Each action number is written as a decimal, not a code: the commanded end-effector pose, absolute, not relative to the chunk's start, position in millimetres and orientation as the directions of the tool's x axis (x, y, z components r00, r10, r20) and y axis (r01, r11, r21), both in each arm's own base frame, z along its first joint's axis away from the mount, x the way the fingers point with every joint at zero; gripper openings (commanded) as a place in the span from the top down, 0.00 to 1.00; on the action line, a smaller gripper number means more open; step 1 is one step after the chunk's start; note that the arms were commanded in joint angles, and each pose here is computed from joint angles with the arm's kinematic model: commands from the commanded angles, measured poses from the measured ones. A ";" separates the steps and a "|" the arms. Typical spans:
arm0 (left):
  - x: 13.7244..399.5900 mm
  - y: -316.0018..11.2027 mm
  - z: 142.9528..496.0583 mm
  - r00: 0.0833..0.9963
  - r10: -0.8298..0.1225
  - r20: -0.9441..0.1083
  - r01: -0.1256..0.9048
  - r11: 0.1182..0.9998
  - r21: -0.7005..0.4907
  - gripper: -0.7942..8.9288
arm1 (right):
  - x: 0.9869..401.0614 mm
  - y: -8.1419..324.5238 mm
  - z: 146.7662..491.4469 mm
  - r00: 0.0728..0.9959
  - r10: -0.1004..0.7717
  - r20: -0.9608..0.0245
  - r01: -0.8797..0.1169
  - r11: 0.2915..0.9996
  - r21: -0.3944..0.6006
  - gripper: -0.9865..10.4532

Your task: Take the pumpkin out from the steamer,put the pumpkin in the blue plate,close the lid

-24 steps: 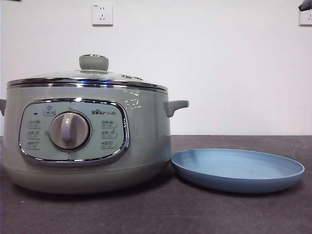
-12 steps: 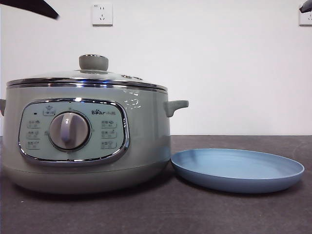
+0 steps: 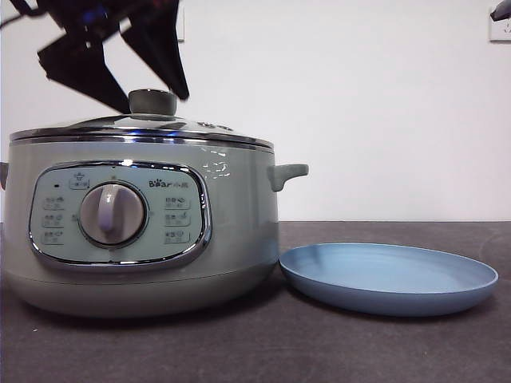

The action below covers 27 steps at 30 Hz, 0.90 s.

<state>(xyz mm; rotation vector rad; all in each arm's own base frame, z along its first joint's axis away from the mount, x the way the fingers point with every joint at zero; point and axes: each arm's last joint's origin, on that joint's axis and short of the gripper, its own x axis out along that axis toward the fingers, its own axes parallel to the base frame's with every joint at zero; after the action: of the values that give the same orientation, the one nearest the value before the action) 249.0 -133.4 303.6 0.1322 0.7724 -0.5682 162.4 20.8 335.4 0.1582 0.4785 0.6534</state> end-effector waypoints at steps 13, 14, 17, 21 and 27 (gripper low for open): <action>252.6 -141.4 299.0 0.570 -0.446 -0.690 0.559 0.826 -0.072 0.93 | 162.7 21.2 335.9 0.690 0.620 -0.375 -0.547 0.785 0.291 0.56; 252.6 -141.4 299.0 0.570 -0.446 -0.690 0.560 0.825 -0.070 0.93 | 162.7 21.2 335.9 0.690 0.620 -0.374 -0.547 0.785 0.291 0.56; 252.6 -141.3 298.9 0.572 -0.443 -0.690 0.562 0.825 -0.063 0.93 | 162.7 21.2 335.9 0.690 0.620 -0.374 -0.547 0.785 0.291 0.56; 251.9 -140.4 301.3 0.587 -0.434 -0.683 0.556 0.830 -0.049 0.93 | 164.0 21.2 335.2 0.688 0.620 -0.378 -0.545 0.785 0.294 0.56; 240.1 -133.0 323.4 0.660 -0.447 -0.604 0.544 0.838 -0.025 0.93 | 169.7 21.5 331.5 0.675 0.624 -0.394 -0.541 0.782 0.310 0.56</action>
<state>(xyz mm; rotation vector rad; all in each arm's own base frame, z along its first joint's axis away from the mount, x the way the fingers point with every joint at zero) 246.1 -135.2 306.8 0.1690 0.7303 -0.5580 168.6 21.0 331.4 0.1676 0.5058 0.6535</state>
